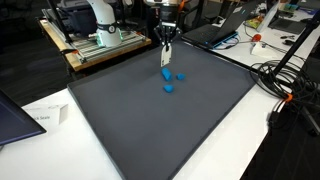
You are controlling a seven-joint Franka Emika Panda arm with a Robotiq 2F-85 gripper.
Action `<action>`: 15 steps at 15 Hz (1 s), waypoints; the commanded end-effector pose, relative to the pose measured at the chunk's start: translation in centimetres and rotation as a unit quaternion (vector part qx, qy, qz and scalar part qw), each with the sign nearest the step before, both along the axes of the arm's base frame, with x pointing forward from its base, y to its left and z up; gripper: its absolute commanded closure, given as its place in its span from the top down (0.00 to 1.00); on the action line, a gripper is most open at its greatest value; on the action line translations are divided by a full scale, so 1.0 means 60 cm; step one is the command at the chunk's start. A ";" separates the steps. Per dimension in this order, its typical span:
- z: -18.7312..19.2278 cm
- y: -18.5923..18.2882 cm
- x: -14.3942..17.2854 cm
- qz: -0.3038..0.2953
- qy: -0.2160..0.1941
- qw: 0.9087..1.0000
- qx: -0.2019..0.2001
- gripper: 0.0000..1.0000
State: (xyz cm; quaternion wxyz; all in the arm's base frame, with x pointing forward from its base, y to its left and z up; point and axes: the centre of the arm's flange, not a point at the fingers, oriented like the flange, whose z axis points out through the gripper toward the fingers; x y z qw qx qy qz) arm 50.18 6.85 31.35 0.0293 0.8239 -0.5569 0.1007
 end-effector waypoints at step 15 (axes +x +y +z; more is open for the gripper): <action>0.015 0.039 0.122 -0.117 0.097 0.982 -0.115 0.01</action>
